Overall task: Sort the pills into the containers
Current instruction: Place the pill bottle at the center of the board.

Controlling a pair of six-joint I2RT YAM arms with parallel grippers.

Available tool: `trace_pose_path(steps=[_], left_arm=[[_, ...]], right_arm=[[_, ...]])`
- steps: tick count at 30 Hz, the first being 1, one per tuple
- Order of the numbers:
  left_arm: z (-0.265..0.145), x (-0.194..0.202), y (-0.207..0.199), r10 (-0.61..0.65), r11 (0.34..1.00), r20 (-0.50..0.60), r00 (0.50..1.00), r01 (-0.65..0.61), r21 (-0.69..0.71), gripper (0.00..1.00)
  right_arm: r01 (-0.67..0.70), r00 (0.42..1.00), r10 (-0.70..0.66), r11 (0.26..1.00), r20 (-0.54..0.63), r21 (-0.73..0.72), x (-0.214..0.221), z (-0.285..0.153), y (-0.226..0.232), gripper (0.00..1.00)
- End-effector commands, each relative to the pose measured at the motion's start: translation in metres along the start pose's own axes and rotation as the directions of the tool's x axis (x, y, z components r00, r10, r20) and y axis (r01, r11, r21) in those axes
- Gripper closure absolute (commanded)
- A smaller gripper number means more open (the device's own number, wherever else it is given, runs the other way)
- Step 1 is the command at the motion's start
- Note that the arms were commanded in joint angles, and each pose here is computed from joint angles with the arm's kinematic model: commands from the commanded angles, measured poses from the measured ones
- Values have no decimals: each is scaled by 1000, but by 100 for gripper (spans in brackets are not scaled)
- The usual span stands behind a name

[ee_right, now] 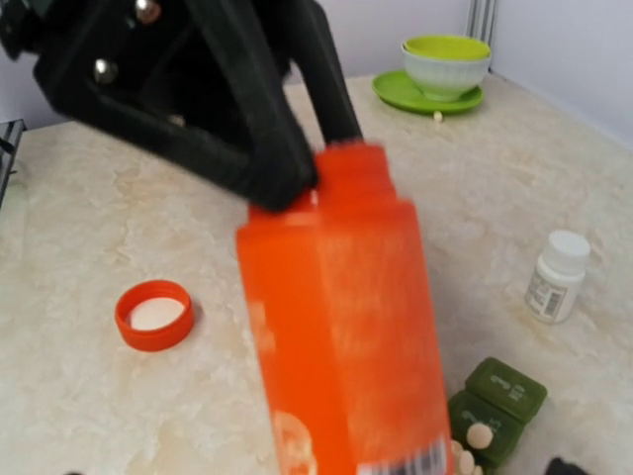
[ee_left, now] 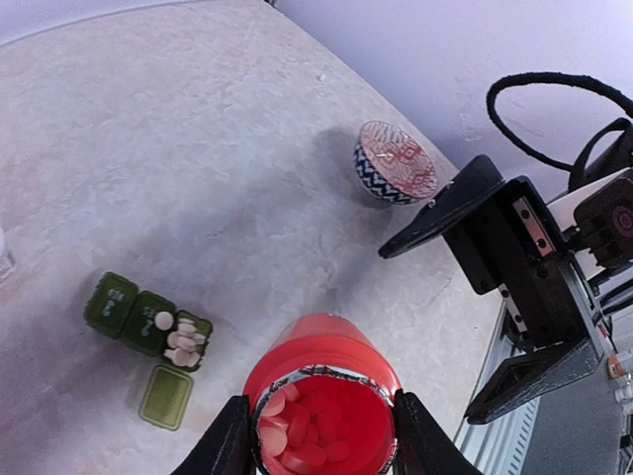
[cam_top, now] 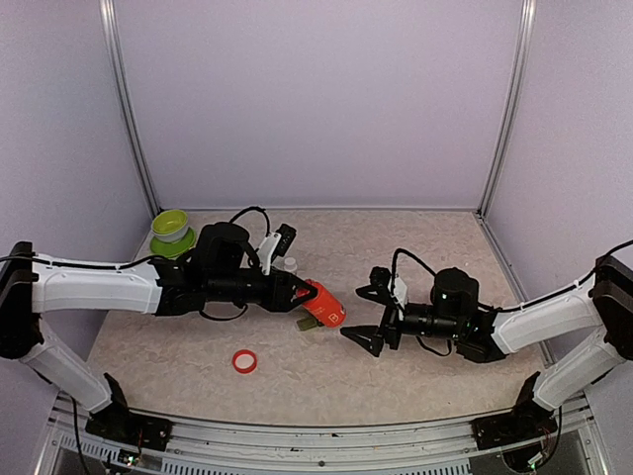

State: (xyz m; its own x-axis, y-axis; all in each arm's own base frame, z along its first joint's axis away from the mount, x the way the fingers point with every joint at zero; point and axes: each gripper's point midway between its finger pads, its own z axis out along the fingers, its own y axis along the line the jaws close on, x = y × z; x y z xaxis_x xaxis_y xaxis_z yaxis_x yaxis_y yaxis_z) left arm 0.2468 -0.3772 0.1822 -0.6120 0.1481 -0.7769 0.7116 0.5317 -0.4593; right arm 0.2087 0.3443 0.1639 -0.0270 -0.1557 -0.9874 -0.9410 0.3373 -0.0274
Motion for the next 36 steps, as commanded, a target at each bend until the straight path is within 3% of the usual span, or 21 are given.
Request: trace_pose_path(steps=[1,9,19,28,36], left_arm=[[-20,-7,27,18,989,22,1000,-15,-145,59],[-43,-5,72,42,924,-3,999,-40,-379,58],[-46,11,111,31,831,-42,999,-49,-554,56],[-20,32,122,55,785,-152,987,-137,-604,54],[-12,32,117,61,800,-143,988,-134,-585,50]], right_arm=[[-64,994,67,997,-85,46,5,6,-9,0],[-103,981,133,974,-140,201,9,20,-40,10],[-97,942,212,914,-260,393,35,59,-74,25],[-92,881,275,898,-386,429,66,93,-64,28],[-134,846,358,860,-396,493,79,94,-68,33]])
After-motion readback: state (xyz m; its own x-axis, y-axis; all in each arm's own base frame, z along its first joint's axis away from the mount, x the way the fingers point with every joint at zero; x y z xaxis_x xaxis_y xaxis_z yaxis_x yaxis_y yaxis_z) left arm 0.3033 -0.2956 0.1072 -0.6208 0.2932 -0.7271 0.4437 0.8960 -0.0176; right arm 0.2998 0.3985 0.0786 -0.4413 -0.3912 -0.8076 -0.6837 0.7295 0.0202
